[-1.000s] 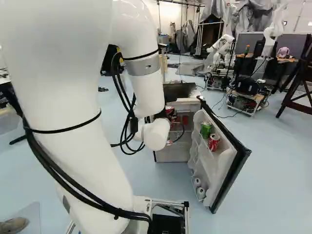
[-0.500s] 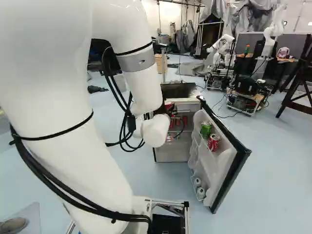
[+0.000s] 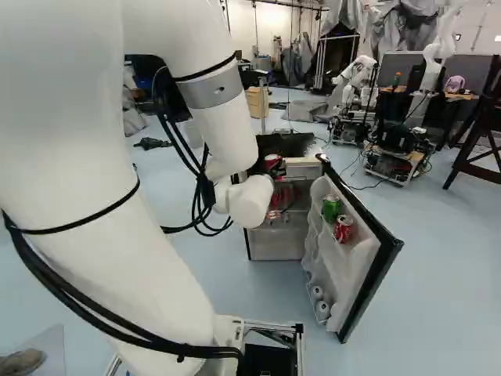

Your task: Grab a drink from the fridge

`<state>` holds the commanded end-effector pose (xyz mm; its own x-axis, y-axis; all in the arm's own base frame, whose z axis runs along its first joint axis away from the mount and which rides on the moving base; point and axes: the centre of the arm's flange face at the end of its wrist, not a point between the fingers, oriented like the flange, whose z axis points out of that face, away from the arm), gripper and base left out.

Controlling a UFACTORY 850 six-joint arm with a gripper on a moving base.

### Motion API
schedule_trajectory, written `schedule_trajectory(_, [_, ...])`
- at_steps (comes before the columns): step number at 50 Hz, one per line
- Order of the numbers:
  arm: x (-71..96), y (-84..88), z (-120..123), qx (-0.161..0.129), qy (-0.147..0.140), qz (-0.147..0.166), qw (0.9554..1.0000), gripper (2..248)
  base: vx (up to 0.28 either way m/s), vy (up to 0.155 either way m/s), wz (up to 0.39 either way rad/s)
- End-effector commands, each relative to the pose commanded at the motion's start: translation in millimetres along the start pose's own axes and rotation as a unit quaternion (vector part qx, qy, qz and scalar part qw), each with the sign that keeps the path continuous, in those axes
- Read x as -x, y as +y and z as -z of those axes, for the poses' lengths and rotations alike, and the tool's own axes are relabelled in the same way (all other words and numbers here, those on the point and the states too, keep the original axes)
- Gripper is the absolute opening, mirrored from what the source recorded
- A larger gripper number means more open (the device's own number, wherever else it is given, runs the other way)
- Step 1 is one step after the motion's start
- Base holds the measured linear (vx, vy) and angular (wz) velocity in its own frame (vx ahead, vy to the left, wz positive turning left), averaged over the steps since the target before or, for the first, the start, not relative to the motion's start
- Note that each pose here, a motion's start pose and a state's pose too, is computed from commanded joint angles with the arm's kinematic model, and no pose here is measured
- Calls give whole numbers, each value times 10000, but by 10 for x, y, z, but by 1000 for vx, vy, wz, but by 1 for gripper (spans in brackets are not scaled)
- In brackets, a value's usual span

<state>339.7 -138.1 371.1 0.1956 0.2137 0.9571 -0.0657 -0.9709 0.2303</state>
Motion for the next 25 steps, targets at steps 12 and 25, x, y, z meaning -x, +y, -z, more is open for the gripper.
schedule_trajectory(12, [-107, 24, -23, 252, 15, -89, 9996, 94, 0, 0, 0])
schedule_trajectory(25, [-227, 7, -27, 478, 40, -203, 9986, 94, 0, 0, 0])
